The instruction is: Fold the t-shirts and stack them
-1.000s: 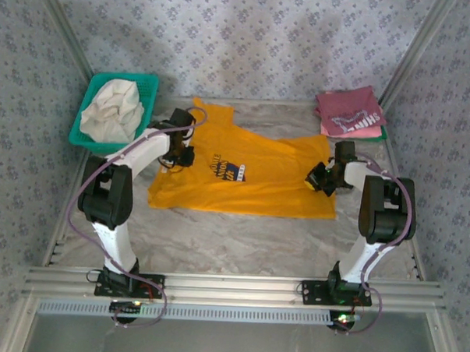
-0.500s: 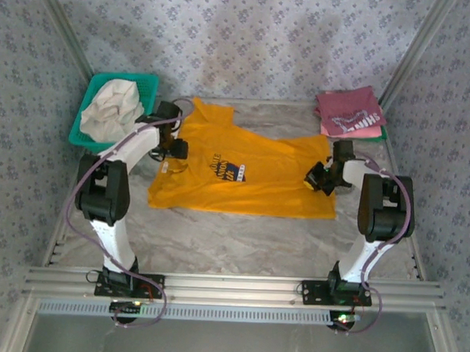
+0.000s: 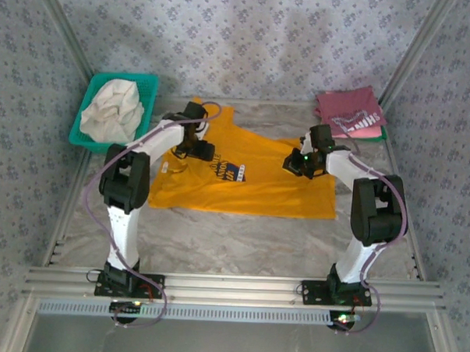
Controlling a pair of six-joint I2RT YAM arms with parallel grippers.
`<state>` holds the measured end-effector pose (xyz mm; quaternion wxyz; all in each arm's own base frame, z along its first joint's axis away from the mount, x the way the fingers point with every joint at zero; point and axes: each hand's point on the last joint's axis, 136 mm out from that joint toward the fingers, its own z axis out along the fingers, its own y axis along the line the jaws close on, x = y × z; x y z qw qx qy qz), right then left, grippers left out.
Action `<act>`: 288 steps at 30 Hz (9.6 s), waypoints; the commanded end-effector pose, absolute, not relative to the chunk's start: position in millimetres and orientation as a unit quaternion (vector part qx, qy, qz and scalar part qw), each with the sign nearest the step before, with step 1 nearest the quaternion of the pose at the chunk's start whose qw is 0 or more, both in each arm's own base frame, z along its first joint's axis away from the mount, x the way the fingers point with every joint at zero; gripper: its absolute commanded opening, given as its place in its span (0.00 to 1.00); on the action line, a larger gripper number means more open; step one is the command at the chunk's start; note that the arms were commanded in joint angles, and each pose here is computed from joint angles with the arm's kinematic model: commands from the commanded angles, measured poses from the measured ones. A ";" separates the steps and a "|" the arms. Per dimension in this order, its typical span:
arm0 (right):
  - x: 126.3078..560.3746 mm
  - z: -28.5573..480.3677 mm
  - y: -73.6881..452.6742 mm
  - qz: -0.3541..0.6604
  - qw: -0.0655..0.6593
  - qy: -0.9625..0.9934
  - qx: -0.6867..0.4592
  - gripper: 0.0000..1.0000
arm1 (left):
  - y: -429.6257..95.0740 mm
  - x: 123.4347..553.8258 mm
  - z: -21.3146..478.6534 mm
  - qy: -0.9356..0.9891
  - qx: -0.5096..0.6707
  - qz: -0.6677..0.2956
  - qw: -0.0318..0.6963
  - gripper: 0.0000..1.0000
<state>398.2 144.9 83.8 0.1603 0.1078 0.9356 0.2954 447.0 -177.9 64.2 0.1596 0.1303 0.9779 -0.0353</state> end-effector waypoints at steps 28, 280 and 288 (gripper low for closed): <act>385.0 67.7 116.8 0.267 0.149 0.942 0.135 0.11 | -184.2 474.9 62.0 0.970 0.154 0.068 0.173 0.14; 439.6 99.3 -20.6 0.194 0.202 0.934 0.223 0.48 | -154.2 592.9 119.2 0.957 0.025 -0.104 0.268 0.00; 464.8 60.0 -44.6 0.154 0.154 0.951 0.220 0.49 | -157.2 591.3 127.0 0.956 0.036 -0.105 0.272 0.00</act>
